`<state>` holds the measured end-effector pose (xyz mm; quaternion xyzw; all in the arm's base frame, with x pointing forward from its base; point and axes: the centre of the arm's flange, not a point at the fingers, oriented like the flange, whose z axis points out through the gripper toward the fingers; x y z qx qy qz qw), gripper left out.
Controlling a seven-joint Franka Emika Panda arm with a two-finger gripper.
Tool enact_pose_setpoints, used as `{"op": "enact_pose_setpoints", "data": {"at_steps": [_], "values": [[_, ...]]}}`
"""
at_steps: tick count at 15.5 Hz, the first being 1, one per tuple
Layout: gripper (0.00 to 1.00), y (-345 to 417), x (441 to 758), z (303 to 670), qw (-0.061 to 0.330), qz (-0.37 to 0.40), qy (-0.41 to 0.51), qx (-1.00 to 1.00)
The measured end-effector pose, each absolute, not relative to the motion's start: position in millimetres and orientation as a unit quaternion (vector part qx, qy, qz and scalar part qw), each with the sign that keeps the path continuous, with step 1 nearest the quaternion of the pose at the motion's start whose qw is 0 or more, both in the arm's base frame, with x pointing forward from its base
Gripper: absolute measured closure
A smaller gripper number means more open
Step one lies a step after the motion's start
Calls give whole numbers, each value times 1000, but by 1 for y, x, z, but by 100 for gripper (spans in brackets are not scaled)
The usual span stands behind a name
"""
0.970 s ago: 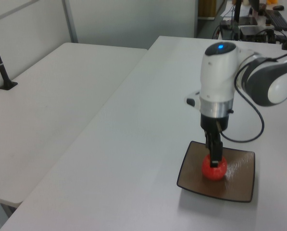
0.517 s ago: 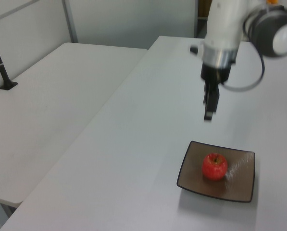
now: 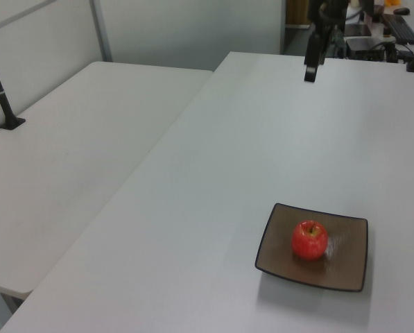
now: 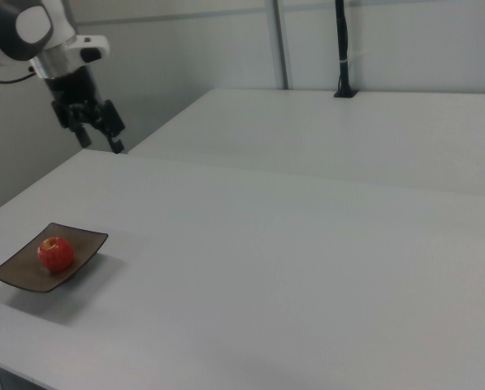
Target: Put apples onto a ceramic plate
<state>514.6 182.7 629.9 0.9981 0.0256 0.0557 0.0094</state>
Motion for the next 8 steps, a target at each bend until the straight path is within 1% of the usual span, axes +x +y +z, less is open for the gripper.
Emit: {"op": "enact_pose_setpoints", "data": {"at_steps": [4,8], "values": [[0,113,530,636,-2,47,-32,998],[0,70,538,635,-13,46,13,999]]}}
